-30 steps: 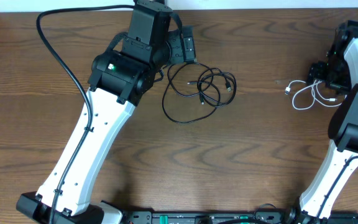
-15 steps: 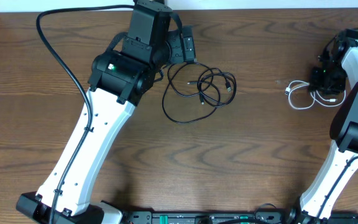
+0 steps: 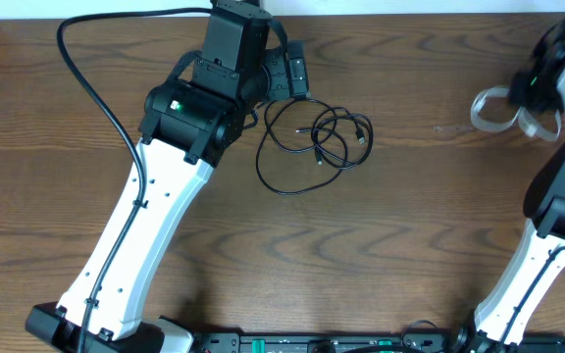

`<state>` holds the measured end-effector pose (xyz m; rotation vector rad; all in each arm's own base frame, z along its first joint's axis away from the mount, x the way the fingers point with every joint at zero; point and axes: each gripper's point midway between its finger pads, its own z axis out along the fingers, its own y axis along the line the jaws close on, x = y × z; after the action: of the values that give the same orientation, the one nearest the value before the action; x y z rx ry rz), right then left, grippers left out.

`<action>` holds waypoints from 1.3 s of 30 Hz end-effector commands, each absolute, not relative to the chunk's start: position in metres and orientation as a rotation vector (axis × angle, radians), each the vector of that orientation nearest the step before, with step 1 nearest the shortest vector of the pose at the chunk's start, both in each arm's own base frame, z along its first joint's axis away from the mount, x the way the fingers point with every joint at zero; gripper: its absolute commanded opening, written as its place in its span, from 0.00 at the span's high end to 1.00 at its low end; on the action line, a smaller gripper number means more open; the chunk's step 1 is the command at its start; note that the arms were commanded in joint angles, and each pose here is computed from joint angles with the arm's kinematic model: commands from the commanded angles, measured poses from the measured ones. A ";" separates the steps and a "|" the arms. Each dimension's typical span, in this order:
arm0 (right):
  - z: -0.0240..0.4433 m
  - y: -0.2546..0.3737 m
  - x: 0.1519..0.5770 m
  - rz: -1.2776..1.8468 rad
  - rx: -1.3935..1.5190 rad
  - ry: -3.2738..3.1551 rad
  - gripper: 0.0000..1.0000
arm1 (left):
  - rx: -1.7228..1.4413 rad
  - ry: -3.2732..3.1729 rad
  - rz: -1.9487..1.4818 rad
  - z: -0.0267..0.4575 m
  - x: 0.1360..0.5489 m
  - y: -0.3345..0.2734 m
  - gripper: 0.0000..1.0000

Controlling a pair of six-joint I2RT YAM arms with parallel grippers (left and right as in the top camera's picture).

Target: Untangle cables

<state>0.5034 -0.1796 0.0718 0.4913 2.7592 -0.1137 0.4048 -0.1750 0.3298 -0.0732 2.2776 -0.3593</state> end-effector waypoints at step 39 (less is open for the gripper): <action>0.089 -0.360 0.507 -0.221 1.048 2.312 0.01 | -0.081 2.300 -0.345 0.320 0.411 -0.176 0.02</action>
<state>0.5067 -0.3611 0.0417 1.0628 2.3688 -0.2121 0.4098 -0.1775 0.3182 -0.0716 2.3044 -0.3467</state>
